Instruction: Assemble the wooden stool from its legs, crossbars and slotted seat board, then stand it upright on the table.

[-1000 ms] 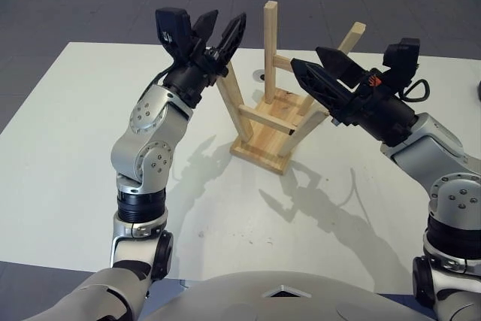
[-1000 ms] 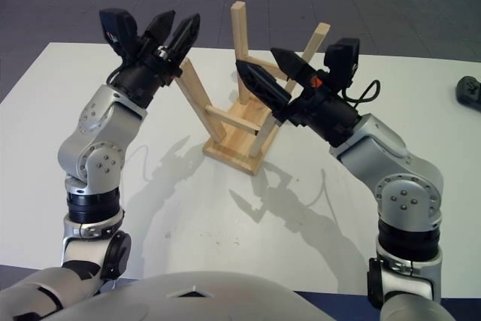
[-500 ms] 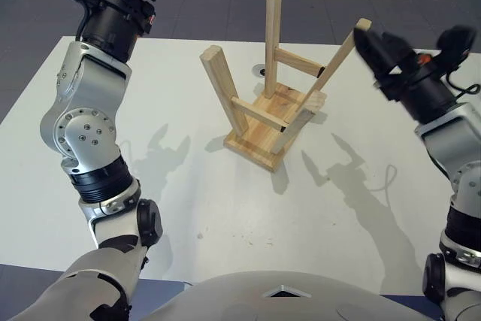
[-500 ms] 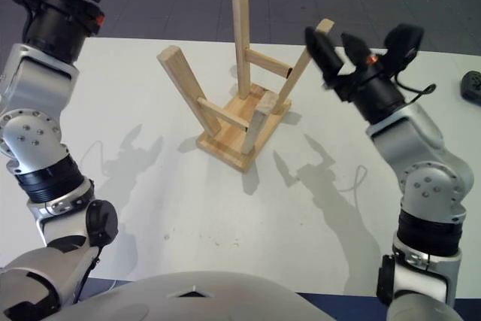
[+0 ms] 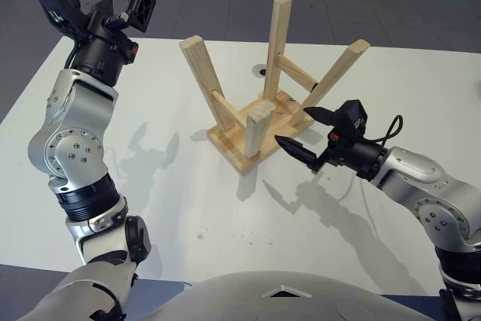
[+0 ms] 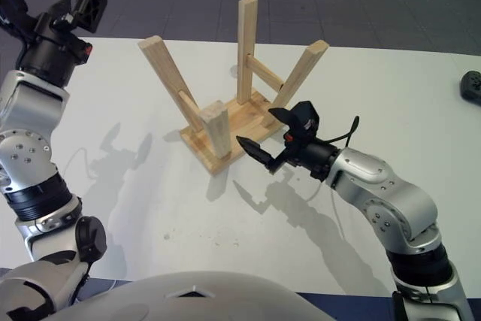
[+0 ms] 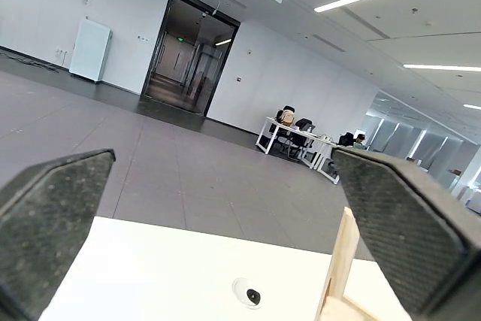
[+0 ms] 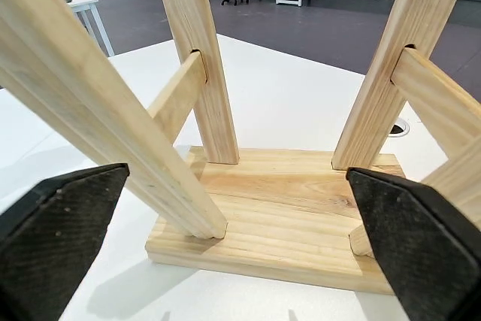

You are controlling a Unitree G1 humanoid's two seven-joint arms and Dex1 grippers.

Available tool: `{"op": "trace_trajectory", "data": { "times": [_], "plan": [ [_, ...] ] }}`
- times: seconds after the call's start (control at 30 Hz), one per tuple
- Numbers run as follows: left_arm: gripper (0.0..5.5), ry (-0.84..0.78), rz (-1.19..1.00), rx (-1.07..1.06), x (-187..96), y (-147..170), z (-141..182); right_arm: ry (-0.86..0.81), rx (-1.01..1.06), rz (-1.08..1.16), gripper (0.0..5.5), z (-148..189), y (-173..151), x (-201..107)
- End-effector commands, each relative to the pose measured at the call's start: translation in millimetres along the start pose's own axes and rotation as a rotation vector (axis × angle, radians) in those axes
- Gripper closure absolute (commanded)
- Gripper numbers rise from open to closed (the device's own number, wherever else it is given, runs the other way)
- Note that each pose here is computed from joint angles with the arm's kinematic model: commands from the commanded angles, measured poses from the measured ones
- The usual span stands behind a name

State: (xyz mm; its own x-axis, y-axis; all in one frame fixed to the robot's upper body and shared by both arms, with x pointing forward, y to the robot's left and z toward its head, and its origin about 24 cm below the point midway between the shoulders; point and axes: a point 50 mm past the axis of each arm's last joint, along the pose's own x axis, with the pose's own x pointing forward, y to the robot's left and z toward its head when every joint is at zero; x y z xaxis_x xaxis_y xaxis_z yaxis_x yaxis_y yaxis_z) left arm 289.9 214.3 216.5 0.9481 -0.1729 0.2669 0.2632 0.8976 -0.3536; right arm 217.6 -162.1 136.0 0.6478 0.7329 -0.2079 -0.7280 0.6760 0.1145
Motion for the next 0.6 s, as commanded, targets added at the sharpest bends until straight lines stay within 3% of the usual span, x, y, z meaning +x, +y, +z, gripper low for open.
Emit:
{"op": "trace_trajectory", "data": {
  "times": [0.03, 0.2, 0.3, 0.6],
  "plan": [
    [0.14, 0.147, -0.067, 0.105, -27.4, 13.4, -12.3, 0.102, 0.032, -0.099, 0.1, -22.6, -24.6, -18.0],
    [0.14, 0.452, -0.312, 0.063, -89.7, 17.7, -31.1, 0.115, 0.021, -0.195, 0.1, -26.6, -49.3, -28.8],
    [0.14, 0.595, -0.463, 0.027, -109.6, 3.3, -39.0, 0.112, 0.024, -0.216, 0.1, -28.9, -51.5, -31.4],
    [0.14, 0.612, -0.614, 0.139, -88.8, -58.5, -93.3, 0.074, 0.036, -0.221, 0.1, -26.3, -52.4, -25.6]
  ]
}}
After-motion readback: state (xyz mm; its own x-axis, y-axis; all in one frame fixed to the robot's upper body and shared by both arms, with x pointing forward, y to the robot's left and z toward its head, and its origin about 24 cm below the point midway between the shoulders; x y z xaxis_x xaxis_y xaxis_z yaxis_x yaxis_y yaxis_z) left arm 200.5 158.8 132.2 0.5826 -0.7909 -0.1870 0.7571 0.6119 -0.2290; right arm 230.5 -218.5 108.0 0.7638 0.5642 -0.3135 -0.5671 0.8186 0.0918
